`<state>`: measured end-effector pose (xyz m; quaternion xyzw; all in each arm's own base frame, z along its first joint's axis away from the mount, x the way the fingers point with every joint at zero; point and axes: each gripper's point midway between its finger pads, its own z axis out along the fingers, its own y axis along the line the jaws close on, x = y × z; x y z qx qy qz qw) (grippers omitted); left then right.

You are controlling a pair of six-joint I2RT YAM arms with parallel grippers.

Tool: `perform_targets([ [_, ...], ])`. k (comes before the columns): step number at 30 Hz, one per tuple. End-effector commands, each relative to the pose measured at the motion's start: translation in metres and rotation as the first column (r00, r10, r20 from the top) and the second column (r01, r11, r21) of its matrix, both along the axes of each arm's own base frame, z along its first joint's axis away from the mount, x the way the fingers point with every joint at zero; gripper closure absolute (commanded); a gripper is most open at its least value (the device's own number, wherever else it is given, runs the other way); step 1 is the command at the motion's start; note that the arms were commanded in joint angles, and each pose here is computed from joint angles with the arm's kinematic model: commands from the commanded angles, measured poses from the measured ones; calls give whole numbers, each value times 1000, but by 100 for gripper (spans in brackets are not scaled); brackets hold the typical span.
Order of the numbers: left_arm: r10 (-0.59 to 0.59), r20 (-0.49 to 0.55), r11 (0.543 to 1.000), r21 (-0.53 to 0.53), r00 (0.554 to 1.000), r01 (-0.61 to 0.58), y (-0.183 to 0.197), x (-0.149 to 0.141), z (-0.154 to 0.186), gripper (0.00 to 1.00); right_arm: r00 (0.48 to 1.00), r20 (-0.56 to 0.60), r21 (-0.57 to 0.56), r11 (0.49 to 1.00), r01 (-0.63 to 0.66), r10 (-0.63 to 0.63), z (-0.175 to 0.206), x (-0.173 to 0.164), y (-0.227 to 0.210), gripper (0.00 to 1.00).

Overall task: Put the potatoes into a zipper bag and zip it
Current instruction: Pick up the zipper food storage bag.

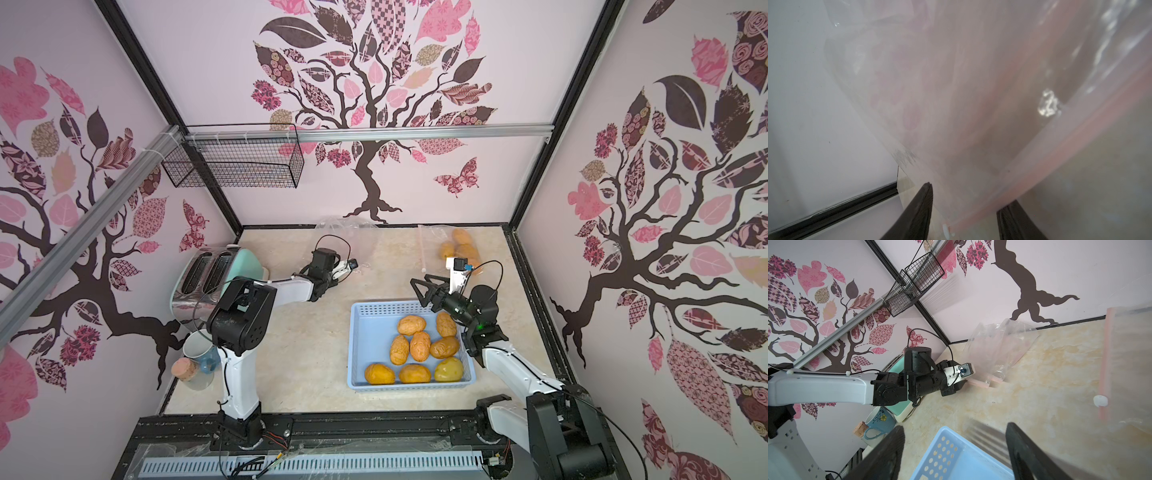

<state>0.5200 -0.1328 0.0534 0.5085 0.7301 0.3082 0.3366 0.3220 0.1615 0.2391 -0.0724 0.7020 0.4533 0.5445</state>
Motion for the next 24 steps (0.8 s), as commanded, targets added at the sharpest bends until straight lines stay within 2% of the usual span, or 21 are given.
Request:
perform_targets([
  [1,6,95,1000,0,995,-6,1,15,12,49,1000,13,4,1000,-26,26,2,-2,5,21],
  [7,18,172,1000,-6,985,-17,1,25,25,52,1000,13,3,1000,-25,25,2,-2,5,21],
  [12,23,185,1000,-15,982,-20,0,28,23,58,1000,11,2,1000,-27,27,0,-2,5,21],
  [20,63,163,997,-58,985,-54,4,33,9,60,1000,10,-3,1000,-27,27,-1,-2,5,21],
  [22,86,191,994,-80,978,-72,5,37,12,60,1000,12,-2,1000,-26,26,0,-2,5,21],
  [24,102,210,992,-94,972,-84,6,38,15,66,1000,10,-4,1000,-24,24,-1,-1,5,21],
])
